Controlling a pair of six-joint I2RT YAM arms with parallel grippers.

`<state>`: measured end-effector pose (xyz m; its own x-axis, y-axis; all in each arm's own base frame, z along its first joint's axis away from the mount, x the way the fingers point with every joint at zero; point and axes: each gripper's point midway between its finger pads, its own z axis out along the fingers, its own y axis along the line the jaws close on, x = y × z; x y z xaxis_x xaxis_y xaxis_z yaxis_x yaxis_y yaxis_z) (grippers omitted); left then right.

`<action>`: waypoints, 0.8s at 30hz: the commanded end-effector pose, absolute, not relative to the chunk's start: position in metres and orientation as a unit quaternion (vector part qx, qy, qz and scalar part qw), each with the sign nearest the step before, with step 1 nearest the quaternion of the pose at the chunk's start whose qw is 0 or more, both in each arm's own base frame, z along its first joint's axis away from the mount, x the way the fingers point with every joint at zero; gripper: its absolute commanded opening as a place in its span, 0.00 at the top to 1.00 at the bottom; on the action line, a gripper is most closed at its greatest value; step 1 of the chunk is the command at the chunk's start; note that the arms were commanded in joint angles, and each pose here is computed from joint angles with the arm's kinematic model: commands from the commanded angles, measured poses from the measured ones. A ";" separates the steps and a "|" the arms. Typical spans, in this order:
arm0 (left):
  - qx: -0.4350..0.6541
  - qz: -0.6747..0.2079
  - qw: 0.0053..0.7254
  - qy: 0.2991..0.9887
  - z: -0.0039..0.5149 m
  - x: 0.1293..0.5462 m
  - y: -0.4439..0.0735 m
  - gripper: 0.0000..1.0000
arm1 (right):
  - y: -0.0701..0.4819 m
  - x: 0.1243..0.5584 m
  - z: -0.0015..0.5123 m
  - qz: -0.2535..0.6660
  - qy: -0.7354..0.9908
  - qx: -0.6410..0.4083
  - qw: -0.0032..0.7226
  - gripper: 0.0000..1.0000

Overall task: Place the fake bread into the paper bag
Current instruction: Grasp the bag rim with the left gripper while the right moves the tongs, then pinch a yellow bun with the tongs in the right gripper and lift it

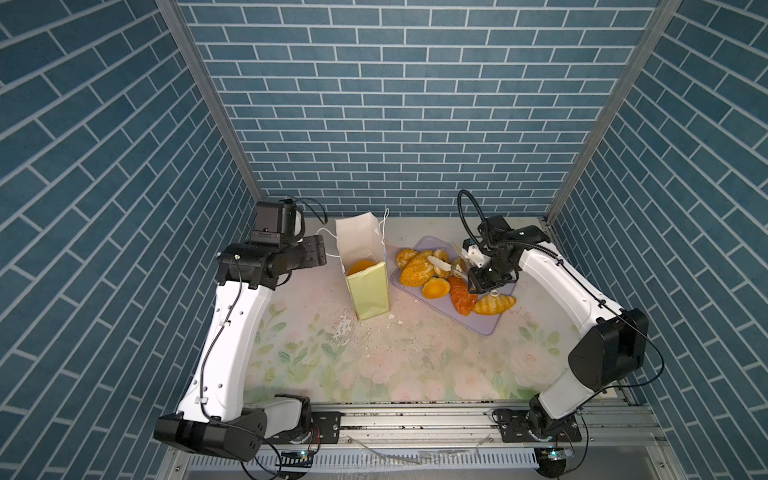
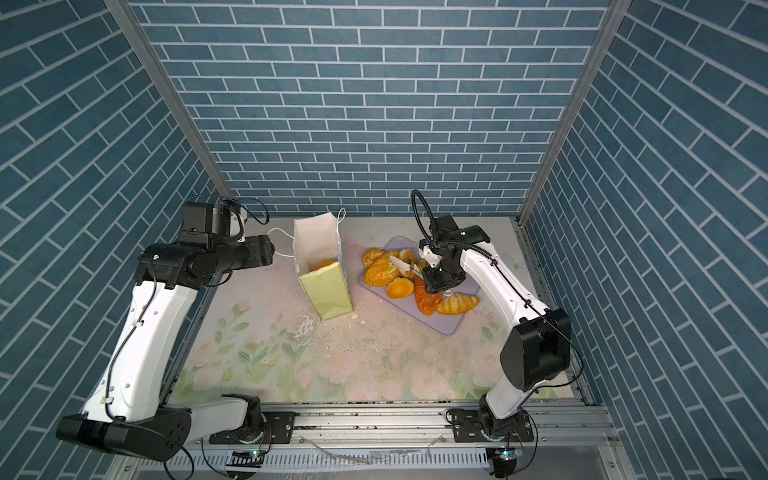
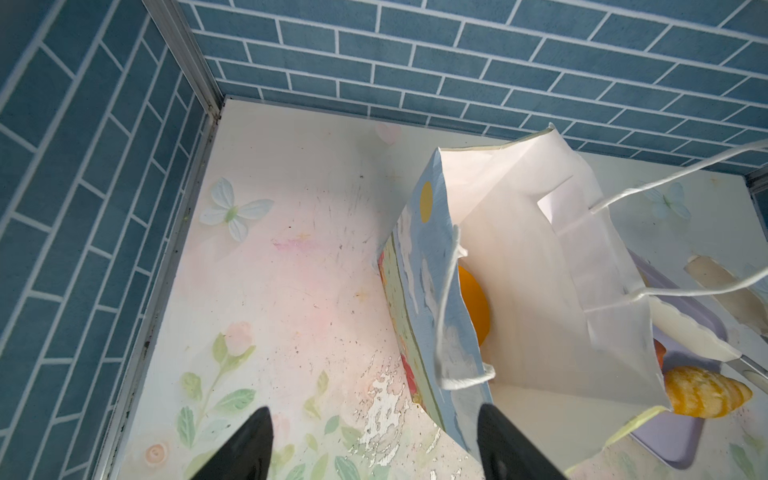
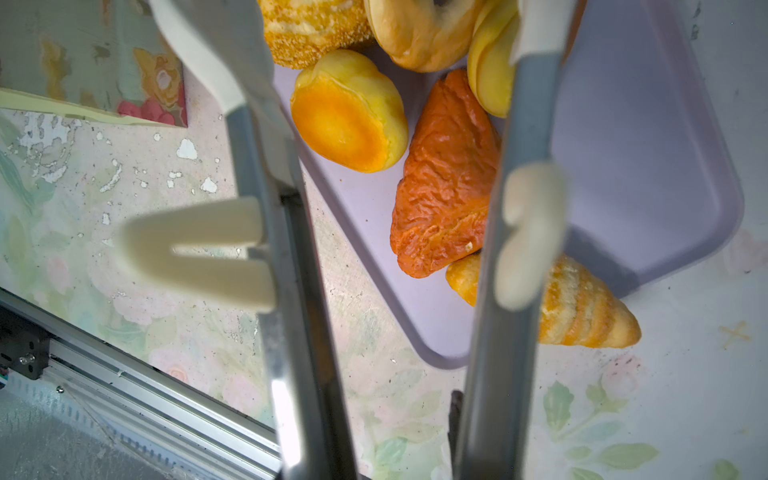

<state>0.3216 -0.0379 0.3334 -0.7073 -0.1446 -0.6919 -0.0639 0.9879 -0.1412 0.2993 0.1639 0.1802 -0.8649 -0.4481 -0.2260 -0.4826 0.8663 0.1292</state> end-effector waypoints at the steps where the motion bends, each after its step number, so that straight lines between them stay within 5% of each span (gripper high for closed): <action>1: -0.054 -0.074 0.403 0.911 0.344 0.327 -0.043 0.22 | 0.151 0.295 0.185 0.078 0.969 -0.217 0.093 0.60; 24: -0.052 -0.066 0.407 0.910 0.342 0.340 -0.043 0.22 | 0.137 0.308 0.122 0.038 0.989 -0.139 0.014 0.63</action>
